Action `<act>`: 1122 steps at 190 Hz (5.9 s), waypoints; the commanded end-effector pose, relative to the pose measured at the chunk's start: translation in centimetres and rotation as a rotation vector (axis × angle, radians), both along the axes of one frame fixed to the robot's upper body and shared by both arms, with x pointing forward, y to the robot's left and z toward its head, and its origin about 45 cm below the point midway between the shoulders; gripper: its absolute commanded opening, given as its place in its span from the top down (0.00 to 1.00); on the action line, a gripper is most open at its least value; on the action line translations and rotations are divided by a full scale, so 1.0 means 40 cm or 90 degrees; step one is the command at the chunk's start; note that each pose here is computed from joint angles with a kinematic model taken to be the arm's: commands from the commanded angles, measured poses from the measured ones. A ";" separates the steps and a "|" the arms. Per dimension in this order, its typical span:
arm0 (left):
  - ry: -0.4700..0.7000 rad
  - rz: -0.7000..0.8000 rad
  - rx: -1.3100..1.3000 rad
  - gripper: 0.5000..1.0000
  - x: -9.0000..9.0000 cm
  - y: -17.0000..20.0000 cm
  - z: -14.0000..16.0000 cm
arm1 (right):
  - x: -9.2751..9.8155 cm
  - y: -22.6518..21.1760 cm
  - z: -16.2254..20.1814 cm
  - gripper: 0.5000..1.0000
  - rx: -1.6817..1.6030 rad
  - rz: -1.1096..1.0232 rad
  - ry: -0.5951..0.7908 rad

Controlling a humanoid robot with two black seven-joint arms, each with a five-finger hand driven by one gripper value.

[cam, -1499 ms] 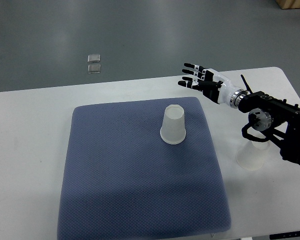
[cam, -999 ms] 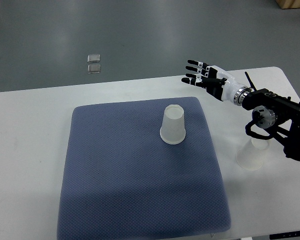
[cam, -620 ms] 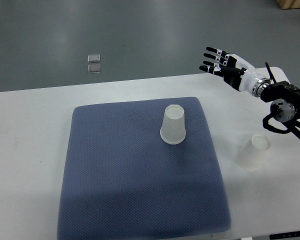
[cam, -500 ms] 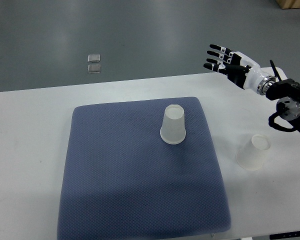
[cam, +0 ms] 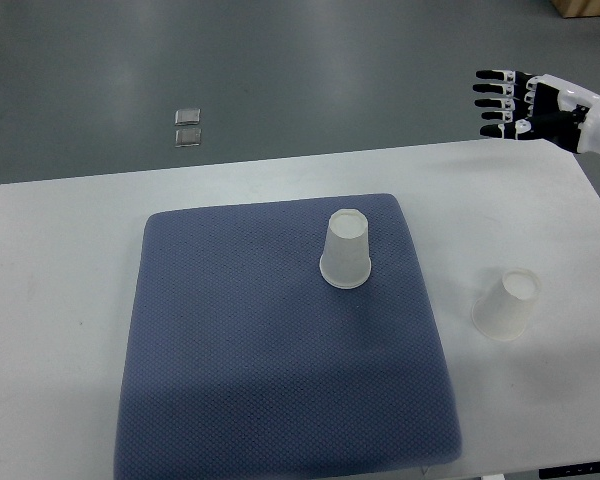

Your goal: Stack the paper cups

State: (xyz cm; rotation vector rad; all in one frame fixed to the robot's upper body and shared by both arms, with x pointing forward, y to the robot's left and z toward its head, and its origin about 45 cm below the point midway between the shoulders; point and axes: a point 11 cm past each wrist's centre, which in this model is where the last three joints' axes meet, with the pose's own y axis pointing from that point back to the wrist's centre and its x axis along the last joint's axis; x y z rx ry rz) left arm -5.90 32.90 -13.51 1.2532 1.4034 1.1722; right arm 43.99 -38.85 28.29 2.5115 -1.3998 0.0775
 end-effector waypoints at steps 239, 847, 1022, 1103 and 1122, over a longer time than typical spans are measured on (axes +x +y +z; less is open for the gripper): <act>0.000 0.000 0.000 0.00 -0.001 0.000 0.000 | -0.295 0.005 -0.179 0.16 -0.515 0.303 0.002; 0.000 0.001 0.000 0.00 -0.001 0.000 0.000 | -0.095 0.309 0.133 0.68 -0.358 0.397 -0.203; -0.001 0.000 0.000 0.00 0.001 0.000 0.000 | -0.044 0.507 0.048 0.66 -0.398 0.460 -0.174; 0.000 0.000 0.000 0.00 -0.001 0.000 0.000 | -0.030 0.501 0.032 0.64 -0.407 0.444 -0.157; -0.001 0.000 0.000 0.00 0.001 0.000 0.000 | -0.030 0.501 0.032 0.64 -0.407 0.444 -0.157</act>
